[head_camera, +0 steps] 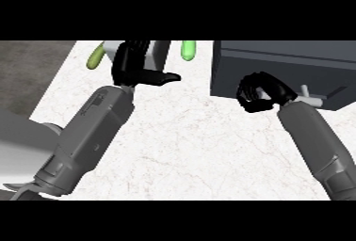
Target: Pick up the cup, place it into the drawer and close the drawer
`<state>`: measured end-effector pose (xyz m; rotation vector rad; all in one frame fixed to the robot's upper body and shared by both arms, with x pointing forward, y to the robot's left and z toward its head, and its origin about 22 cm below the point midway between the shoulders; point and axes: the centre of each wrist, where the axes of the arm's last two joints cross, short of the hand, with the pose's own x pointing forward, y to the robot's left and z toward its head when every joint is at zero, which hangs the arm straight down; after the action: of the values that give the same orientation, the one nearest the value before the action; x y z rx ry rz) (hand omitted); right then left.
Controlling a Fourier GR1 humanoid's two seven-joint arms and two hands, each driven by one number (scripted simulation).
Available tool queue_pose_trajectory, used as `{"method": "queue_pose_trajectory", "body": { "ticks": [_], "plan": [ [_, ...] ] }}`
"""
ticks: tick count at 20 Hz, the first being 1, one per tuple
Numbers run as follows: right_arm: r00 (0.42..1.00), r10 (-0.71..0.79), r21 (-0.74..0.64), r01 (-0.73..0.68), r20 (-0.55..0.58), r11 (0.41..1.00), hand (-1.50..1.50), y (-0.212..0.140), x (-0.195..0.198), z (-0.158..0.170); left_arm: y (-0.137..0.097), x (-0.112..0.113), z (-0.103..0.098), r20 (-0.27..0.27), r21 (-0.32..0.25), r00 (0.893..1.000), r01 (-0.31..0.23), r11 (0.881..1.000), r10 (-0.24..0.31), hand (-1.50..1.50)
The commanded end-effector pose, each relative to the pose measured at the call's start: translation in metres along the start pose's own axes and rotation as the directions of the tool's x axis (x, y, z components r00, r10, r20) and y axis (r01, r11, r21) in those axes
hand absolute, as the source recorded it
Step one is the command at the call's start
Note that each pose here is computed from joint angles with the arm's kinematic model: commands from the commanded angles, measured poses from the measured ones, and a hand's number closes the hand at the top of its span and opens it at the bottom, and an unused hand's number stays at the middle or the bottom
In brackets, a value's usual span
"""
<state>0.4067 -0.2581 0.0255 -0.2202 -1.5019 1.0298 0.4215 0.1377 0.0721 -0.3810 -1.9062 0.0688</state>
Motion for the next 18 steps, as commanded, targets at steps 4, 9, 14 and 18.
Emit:
{"method": "queue_pose_trajectory", "body": {
  "ticks": [4,9,14,18],
  "plan": [
    [1.000,-0.022,-0.214,0.019,-0.014,0.977,1.50,-0.072,0.020,-0.007,0.012,-0.002,0.012,-0.019,-0.037,1.000,0.000,0.999,-0.001,-1.50],
    [0.999,-0.044,-0.213,0.041,-0.009,0.976,1.50,-0.096,0.019,0.004,0.017,0.001,0.013,-0.009,-0.039,1.000,-0.024,0.999,0.023,-1.50],
    [0.998,-0.054,-0.228,0.059,0.029,0.972,1.50,-0.114,0.024,0.011,0.023,0.001,0.016,-0.023,-0.059,1.000,-0.018,0.998,0.017,-1.50],
    [0.996,-0.077,-0.212,0.083,0.036,0.974,1.50,-0.111,0.019,0.015,0.021,0.004,0.015,-0.016,-0.076,0.999,-0.044,0.996,0.043,-1.50]
  ]
}}
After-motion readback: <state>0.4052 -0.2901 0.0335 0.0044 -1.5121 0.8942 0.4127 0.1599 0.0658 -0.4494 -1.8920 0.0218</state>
